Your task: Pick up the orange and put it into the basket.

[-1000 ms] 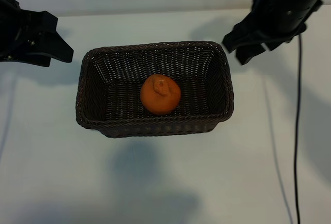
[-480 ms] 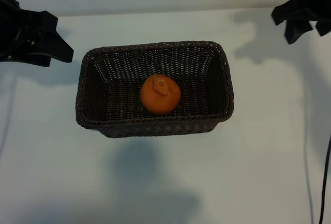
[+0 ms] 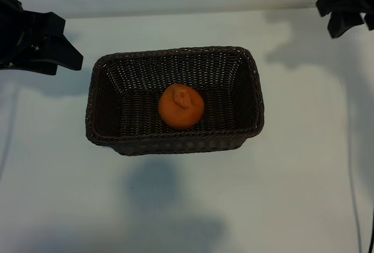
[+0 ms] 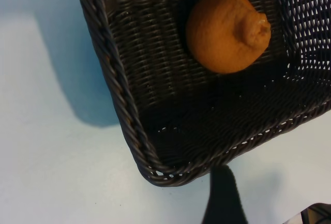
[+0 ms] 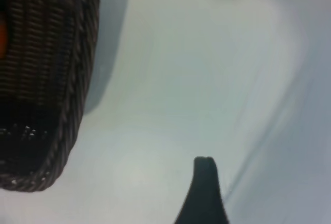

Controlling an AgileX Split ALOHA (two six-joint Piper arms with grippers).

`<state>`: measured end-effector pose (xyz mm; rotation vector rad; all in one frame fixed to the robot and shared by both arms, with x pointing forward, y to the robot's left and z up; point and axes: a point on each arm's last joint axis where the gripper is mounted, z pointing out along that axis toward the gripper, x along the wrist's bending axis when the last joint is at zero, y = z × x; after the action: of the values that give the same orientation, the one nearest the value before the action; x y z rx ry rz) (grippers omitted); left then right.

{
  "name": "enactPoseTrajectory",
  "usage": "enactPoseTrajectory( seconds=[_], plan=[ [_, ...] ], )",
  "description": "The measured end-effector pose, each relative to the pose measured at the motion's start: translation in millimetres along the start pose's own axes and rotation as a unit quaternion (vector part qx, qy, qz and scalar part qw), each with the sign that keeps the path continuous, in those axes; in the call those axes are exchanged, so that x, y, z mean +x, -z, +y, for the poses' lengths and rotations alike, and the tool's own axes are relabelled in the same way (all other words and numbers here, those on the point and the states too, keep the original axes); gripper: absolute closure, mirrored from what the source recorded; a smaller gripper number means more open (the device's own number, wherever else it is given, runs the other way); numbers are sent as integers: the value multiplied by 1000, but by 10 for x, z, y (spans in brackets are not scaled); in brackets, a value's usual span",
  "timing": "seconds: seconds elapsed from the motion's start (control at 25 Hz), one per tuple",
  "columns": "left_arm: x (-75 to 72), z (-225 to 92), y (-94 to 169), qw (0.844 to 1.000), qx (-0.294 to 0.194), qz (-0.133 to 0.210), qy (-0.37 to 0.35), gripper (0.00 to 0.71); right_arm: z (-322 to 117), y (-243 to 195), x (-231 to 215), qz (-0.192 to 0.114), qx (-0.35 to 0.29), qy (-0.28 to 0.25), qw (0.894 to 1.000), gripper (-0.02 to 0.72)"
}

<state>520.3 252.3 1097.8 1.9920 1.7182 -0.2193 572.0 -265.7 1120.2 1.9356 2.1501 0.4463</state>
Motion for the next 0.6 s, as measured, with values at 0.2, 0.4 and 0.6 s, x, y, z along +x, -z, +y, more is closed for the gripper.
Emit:
enactPoseTrajectory(
  seconds=[0.2,0.4,0.6],
  plan=[
    [-2,0,0,1000,0,-1,0,185,-62,244,17,2,-31,2,1000,144],
    [-3,-4,0,1000,2,-1,0,185,-100,362,36,9,-46,0,999,148],
    [-4,-8,0,1000,4,-2,-1,185,-166,341,37,10,-38,2,999,179]
  ],
)
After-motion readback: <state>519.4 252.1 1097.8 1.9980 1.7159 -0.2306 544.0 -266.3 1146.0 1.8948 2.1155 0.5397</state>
